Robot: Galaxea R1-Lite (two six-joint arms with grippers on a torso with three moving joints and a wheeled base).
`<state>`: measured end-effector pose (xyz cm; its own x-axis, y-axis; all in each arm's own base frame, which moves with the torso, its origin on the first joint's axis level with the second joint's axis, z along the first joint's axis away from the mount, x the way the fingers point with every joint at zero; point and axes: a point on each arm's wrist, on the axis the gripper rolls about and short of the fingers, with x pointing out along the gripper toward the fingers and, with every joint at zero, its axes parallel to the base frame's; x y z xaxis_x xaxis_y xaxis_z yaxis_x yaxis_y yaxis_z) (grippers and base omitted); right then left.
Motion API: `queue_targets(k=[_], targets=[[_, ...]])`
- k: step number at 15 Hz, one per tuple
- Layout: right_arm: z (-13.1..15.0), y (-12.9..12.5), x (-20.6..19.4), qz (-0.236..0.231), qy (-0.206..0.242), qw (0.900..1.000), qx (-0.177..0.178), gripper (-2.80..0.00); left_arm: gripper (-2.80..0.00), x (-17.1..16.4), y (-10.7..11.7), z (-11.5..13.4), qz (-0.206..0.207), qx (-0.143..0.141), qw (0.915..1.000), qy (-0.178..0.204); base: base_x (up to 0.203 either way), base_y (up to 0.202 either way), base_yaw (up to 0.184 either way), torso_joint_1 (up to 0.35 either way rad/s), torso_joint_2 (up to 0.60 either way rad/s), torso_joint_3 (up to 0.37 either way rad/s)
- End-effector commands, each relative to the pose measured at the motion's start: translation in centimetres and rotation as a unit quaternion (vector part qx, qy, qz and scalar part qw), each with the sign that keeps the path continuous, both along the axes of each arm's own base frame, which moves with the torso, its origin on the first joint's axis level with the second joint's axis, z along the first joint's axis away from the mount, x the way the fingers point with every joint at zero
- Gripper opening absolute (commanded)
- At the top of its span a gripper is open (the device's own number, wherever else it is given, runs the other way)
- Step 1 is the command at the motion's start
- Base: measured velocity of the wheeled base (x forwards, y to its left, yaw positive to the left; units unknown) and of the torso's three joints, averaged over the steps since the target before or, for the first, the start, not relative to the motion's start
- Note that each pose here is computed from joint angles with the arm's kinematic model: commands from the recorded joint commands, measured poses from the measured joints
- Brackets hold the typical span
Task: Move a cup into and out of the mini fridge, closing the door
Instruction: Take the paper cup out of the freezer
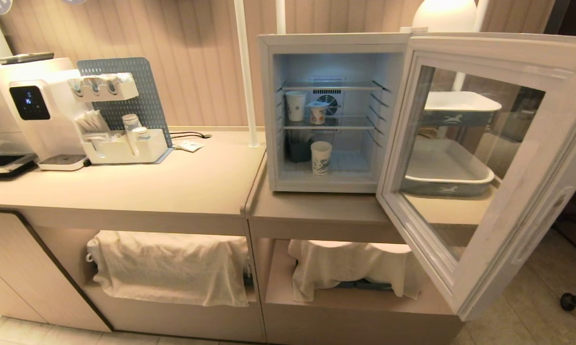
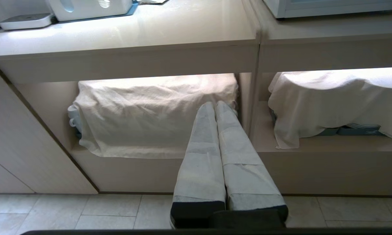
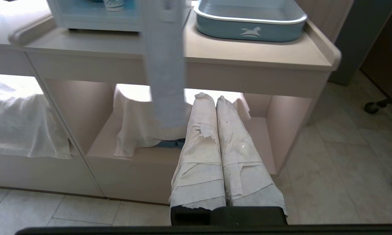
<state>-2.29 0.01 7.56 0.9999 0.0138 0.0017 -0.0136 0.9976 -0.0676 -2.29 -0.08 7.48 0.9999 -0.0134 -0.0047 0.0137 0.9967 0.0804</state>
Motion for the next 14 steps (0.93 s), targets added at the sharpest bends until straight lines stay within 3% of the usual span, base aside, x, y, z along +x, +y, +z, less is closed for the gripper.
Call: queue_targets(k=[1,14], targets=[[0.01,0.00,0.01,0.001,0.001,1.000,-0.001,-2.80,-2.80,0.01,0.00,0.01,0.001,-0.002,1.0000,0.001,0.000,0.193,0.000,0.007,0.00,0.007],[0.00,0.00,0.01,0.001,0.000,1.000,-0.001,-2.80,-2.80,0.01,0.00,0.05,0.001,-0.004,1.0000,-0.002,0.000,0.193,0.000,0.001,0.00,0.004]])
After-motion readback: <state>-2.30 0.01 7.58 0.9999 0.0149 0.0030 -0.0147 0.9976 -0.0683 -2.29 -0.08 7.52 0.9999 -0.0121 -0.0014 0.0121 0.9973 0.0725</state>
